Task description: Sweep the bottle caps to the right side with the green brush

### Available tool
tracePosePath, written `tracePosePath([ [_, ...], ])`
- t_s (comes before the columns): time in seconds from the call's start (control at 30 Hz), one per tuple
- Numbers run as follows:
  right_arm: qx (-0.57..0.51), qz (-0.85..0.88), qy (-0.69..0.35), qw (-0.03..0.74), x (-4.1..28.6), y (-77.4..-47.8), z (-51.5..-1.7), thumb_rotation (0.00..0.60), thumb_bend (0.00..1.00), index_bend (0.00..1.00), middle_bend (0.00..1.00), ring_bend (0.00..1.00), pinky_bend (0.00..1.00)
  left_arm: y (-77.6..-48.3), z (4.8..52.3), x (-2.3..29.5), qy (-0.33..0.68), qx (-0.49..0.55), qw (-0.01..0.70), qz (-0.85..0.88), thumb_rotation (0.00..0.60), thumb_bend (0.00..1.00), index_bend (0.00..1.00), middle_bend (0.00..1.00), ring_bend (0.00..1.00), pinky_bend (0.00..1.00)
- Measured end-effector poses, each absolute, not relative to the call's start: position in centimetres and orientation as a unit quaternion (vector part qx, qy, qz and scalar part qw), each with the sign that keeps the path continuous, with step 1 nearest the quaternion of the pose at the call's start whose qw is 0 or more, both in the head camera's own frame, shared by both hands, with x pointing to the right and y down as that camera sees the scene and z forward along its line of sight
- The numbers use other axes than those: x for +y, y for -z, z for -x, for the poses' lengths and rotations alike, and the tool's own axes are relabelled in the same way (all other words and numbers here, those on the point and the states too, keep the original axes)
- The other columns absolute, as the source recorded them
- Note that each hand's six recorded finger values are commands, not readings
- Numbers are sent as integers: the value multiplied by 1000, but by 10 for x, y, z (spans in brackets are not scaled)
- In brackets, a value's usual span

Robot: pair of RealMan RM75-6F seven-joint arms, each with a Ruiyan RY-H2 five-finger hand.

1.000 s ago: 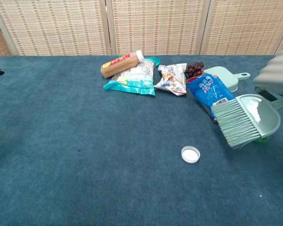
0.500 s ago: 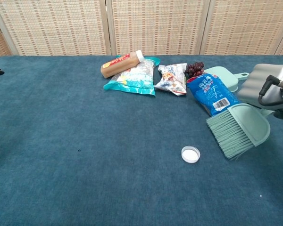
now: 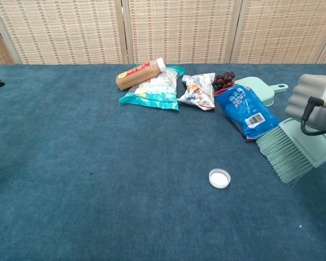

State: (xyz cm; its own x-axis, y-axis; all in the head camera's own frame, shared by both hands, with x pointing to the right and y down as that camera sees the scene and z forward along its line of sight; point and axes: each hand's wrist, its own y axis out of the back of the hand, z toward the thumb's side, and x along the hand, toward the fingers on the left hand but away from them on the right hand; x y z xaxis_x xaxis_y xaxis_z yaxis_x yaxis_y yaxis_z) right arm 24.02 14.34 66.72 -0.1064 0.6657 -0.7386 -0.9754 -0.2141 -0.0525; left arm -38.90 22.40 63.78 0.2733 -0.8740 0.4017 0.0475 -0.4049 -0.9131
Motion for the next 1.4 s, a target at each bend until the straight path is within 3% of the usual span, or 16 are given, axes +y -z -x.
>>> tracePosePath([
  [0.9,257,263,-762,533,150,-644,-352,600,497,961,895,618,318,-638,389,224,515,313,447,661,600,448,0,0,0,15],
  [1.1,175,333,-745,551,139,-632,-335,600,497,960,895,618,318,-638,389,224,515,313,447,661,600,448,0,0,0,15],
  [1.4,144,431,-640,619,147,-632,-245,600,497,960,896,618,318,-638,389,224,515,313,447,661,600,448,0,0,0,15],
])
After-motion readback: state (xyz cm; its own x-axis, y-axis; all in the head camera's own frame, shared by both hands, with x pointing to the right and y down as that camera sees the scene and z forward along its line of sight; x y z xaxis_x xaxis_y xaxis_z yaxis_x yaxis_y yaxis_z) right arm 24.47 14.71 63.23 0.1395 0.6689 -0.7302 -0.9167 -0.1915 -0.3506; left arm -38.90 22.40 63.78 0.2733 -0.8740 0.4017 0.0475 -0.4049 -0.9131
